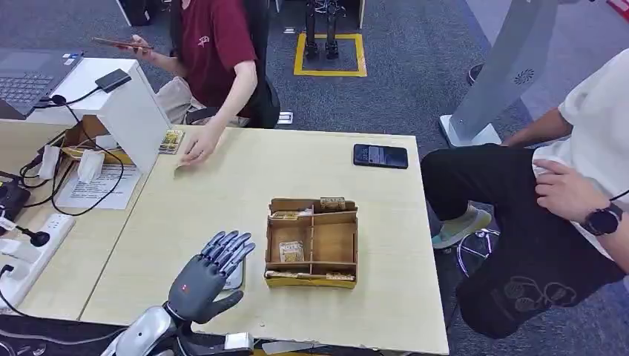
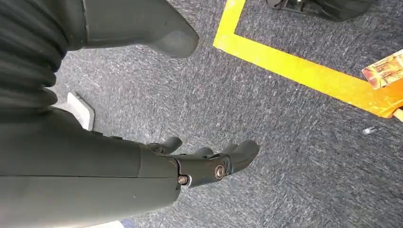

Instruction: Pass the card to the sensor for recognition and then transmit it.

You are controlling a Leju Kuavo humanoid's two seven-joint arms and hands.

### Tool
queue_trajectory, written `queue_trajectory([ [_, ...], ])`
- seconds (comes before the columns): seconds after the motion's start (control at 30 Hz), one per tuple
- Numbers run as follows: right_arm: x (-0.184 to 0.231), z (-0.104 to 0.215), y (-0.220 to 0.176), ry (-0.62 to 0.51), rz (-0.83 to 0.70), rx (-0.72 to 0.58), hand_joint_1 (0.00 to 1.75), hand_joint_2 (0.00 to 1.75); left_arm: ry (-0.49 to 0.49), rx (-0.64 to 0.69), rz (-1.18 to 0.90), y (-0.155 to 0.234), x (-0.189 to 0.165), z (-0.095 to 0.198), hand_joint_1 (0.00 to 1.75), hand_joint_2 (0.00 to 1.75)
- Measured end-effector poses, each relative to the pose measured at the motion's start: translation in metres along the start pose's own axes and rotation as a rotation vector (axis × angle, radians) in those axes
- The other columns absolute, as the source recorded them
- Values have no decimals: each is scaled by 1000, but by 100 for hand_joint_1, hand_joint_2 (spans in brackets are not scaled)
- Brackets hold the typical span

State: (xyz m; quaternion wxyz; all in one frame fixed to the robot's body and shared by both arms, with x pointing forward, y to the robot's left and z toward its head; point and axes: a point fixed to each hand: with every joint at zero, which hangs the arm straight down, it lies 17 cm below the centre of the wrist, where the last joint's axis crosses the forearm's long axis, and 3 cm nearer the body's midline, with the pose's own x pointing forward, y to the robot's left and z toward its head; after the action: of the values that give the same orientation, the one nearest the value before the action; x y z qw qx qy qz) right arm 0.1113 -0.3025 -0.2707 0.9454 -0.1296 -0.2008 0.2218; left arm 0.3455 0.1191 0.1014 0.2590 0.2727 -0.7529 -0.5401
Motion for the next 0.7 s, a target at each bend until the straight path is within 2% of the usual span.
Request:
queue_trajectory([
  [0.7, -2, -1, -4, 1, 0, -5, 0, 175, -29, 3, 67, -2, 7, 15, 0, 175],
])
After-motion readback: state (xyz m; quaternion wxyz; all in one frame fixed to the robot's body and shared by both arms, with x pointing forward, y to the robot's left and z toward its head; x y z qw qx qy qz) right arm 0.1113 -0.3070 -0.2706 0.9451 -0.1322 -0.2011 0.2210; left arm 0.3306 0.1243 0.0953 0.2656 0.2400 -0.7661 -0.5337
